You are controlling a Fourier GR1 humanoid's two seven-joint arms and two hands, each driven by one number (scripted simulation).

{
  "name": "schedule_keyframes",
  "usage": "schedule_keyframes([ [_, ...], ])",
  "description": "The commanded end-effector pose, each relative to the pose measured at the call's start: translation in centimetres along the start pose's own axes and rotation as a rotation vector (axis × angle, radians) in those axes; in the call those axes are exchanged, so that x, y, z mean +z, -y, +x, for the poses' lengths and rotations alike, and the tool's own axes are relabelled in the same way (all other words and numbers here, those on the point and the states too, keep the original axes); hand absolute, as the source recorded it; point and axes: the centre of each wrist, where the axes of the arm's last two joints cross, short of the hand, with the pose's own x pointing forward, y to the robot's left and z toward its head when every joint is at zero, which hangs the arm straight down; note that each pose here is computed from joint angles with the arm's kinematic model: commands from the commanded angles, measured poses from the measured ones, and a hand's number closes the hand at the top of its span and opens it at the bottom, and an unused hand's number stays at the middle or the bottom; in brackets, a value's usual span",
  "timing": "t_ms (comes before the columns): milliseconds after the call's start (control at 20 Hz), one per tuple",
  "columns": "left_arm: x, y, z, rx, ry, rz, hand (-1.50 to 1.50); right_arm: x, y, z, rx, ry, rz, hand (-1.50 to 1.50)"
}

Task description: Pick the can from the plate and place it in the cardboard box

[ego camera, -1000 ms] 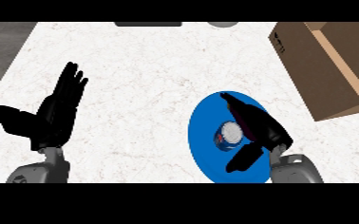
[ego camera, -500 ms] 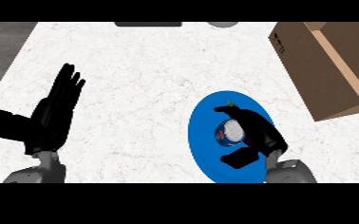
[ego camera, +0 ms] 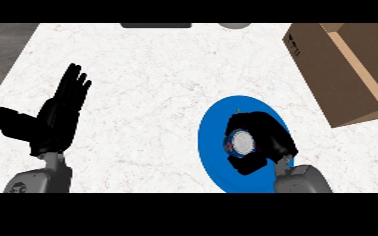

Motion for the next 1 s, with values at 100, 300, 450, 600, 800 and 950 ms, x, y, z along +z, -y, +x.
schedule_keyframes([
  [100, -0.8, 0.5, 0.7, -0.006, 0.001, -0.004, 0.0, -3.9, -0.1, 3.8, 0.188, -0.024, -0.093, 1.5],
  [300, -0.2, 1.7, -0.8, -0.01, 0.004, -0.032, 0.0, -7.8, -0.1, 7.4, 0.36, -0.086, -0.181, 1.5],
  [450, -0.1, 2.5, -0.3, 0.0, 0.01, -0.035, 0.0, -9.4, -0.6, 6.7, 0.406, -0.036, -0.248, 1.5],
  [600, -0.9, -0.2, 0.3, 0.01, -0.007, -0.009, 0.0, -8.0, 0.0, 10.4, 0.409, 0.02, -0.291, 1.5],
  [800, 0.4, 0.0, 0.7, 0.001, 0.006, 0.006, 0.0, -8.3, 2.7, 12.7, 0.484, 0.073, -0.31, 1.5],
  [950, 0.3, 0.5, 1.8, 0.003, 0.011, 0.007, 0.0, -6.1, 3.8, 13.3, 0.397, 0.103, -0.395, 1.5],
])
